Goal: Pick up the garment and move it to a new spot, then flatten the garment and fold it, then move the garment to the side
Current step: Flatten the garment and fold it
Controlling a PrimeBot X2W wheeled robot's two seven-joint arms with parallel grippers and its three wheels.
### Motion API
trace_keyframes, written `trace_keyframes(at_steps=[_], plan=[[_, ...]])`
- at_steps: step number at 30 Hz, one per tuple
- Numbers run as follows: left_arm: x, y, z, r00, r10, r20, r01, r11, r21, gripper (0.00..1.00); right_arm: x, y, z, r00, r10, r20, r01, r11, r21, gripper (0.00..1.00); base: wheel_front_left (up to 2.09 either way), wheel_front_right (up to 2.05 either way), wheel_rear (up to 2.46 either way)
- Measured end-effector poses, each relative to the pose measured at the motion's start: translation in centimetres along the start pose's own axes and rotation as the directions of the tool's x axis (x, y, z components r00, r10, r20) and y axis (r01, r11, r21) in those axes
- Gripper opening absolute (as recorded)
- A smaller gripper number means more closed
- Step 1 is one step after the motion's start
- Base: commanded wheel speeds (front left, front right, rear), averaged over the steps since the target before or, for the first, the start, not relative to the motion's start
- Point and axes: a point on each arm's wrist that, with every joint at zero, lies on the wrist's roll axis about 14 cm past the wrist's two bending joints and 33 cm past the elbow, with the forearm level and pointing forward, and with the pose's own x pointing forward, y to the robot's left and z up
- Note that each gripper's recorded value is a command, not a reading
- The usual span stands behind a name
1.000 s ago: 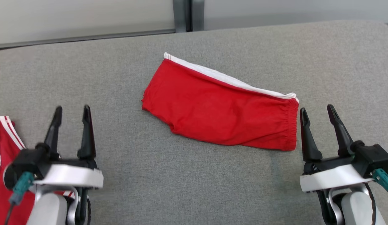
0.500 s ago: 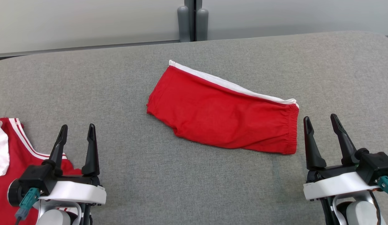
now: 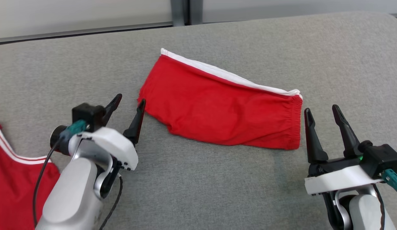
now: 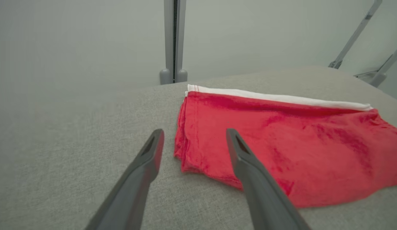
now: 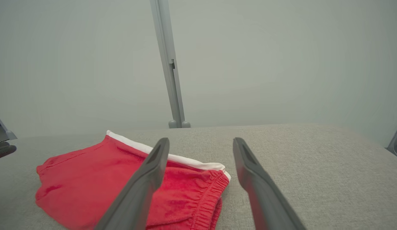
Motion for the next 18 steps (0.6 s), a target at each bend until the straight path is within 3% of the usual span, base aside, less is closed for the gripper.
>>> trace_keyframes(at_steps=[4, 11, 12, 13, 14, 18], plan=[[2.5, -0.6, -4.3, 0.975, -0.041, -0.218, 0.040, 0.999, -0.012, 1.00, 0.0, -0.8, -0.6, 1.000, -0.021, -0.014, 0.021, 1.000, -0.003, 1.00, 0.00, 0.00, 0.00], [4.2, -1.4, -7.3, 0.924, -0.086, -0.373, 0.080, 0.996, -0.033, 1.00, -0.1, -1.8, -1.5, 0.998, -0.049, -0.028, 0.049, 0.999, 0.013, 1.00, 0.00, 0.00, 0.00], [4.3, -1.4, -7.5, 0.921, -0.089, -0.380, 0.082, 0.996, -0.033, 0.85, -0.1, -1.8, -1.5, 0.998, -0.052, -0.026, 0.052, 0.998, 0.017, 1.00, 0.00, 0.00, 0.00], [4.4, -1.3, -7.7, 0.916, -0.088, -0.392, 0.077, 0.996, -0.043, 0.37, -0.1, -1.9, -1.6, 0.998, -0.053, -0.029, 0.054, 0.998, 0.020, 1.00, 0.00, 0.00, 0.00], [4.5, -1.3, -7.7, 0.914, -0.093, -0.394, 0.076, 0.995, -0.059, 0.00, -0.1, -1.9, -1.7, 0.998, -0.054, -0.031, 0.055, 0.998, 0.020, 1.00, 0.00, 0.00, 0.00], [4.8, -1.0, -7.9, 0.915, -0.092, -0.393, 0.077, 0.996, -0.054, 0.00, 0.0, -2.0, -2.0, 0.998, -0.055, -0.039, 0.056, 0.998, 0.019, 1.00, 0.00, 0.00, 0.00]])
